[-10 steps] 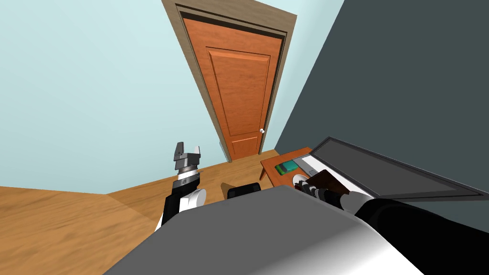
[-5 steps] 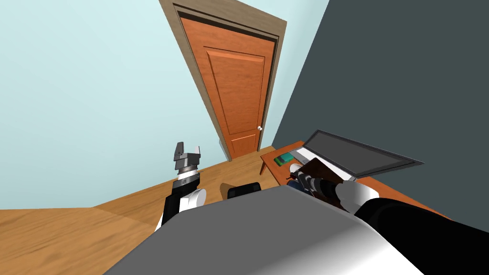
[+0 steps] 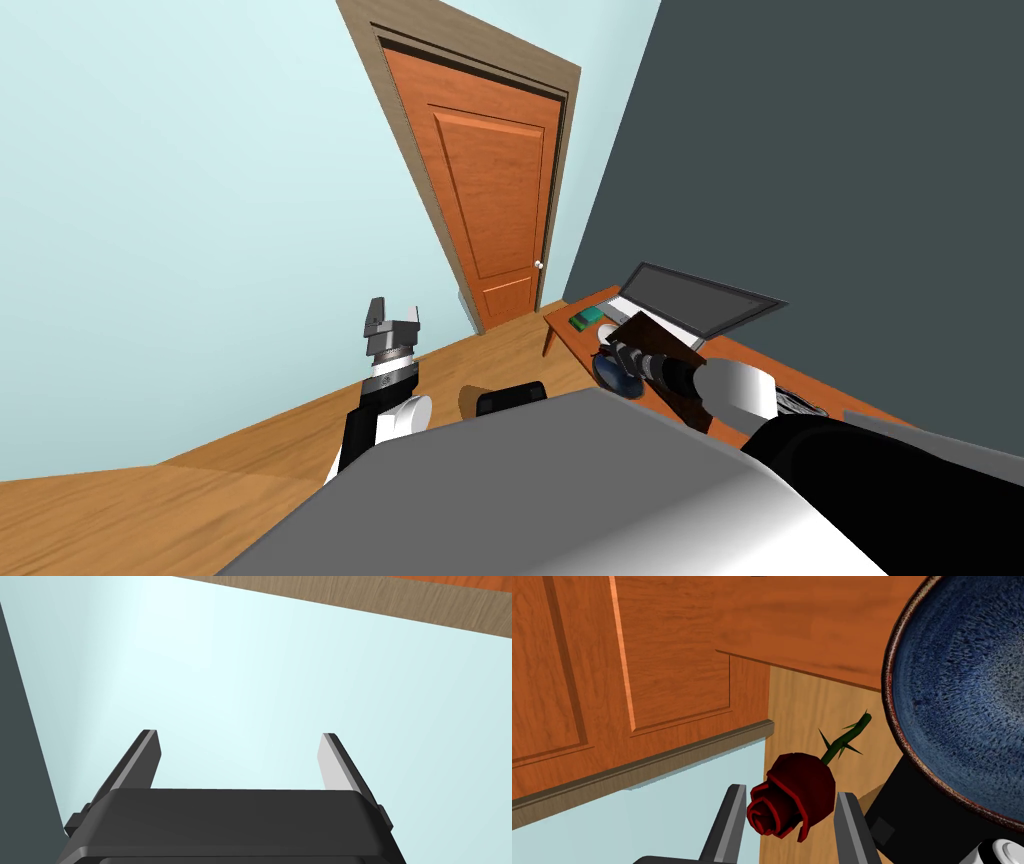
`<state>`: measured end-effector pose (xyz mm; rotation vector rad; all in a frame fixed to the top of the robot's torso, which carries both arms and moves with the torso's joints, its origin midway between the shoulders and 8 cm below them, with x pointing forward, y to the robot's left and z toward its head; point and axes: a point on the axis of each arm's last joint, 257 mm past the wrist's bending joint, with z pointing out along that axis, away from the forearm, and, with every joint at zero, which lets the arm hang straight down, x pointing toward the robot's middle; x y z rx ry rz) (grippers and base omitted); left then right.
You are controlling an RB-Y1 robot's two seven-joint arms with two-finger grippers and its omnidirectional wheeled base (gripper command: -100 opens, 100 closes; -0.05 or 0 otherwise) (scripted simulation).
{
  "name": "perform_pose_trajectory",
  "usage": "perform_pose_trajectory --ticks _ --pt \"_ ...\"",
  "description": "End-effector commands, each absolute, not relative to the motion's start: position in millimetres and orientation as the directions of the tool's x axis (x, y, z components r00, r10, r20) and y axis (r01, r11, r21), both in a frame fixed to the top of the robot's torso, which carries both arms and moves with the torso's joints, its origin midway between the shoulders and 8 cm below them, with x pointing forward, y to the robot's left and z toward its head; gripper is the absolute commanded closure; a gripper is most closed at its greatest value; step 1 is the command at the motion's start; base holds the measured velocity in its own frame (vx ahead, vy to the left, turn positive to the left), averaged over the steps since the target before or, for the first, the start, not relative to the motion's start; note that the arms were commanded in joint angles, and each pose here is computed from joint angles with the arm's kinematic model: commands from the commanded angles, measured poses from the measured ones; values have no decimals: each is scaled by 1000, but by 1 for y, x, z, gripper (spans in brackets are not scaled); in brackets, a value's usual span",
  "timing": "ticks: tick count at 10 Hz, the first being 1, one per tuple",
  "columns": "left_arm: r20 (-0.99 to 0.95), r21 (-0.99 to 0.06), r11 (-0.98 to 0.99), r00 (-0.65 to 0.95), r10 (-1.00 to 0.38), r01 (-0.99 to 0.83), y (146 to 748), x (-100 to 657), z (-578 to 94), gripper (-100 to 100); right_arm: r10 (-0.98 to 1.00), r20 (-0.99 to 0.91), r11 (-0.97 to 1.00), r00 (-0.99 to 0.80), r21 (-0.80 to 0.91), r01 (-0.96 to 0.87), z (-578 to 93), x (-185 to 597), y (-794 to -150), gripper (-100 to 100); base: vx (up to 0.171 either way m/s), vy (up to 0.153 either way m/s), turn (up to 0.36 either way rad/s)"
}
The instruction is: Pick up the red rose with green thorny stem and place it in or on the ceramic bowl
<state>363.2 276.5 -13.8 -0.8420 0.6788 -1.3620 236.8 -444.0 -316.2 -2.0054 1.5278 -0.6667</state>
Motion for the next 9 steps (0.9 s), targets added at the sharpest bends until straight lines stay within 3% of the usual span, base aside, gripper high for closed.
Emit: perform_pose_trajectory --ticks 1,3,9 --pt "58 -834 10 106 -993 551 276 363 -14 0 -952 105 -279 287 -682 -676 -306 251 -443 100 -119 64 -31" --pt "58 -834 10 106 -993 551 276 363 -14 0 -918 178 -377 354 -669 -641 -297 263 -446 100 -154 -10 54" --pt "58 -834 11 106 -993 551 277 363 -14 0 -781 383 -622 494 -553 -555 -283 283 -469 100 -151 -79 133"
